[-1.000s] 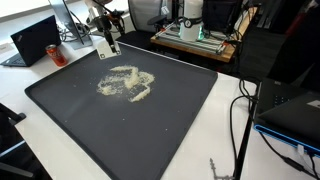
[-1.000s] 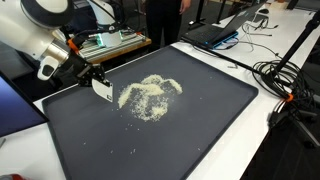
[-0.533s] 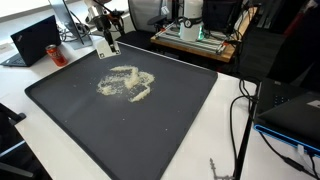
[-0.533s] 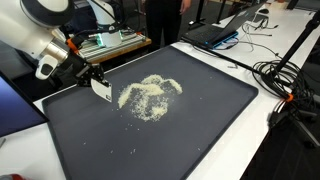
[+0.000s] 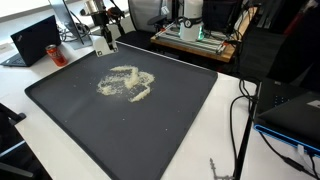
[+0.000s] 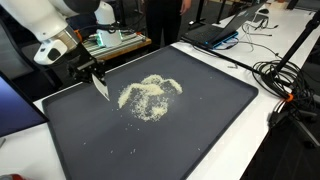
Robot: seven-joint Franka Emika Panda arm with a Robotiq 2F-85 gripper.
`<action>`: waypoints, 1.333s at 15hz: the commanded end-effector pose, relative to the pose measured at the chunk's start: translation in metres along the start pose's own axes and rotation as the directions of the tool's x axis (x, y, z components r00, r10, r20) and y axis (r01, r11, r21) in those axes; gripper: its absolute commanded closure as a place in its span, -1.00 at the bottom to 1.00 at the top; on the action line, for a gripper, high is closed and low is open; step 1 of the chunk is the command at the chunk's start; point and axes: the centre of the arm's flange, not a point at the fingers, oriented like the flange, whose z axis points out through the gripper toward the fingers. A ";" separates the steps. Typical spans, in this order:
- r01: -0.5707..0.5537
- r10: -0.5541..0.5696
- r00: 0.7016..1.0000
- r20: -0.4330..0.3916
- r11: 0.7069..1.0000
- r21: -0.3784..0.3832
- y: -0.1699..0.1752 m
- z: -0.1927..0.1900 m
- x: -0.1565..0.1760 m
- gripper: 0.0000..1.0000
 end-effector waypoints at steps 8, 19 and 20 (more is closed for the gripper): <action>0.044 -0.060 0.998 -0.024 0.907 -0.419 -0.082 0.025 -0.018 0.98; 0.023 -0.041 0.999 -0.026 0.870 -0.493 -0.096 0.050 -0.006 0.98; 0.025 -0.041 0.999 -0.022 0.870 -0.493 -0.098 0.054 -0.004 0.98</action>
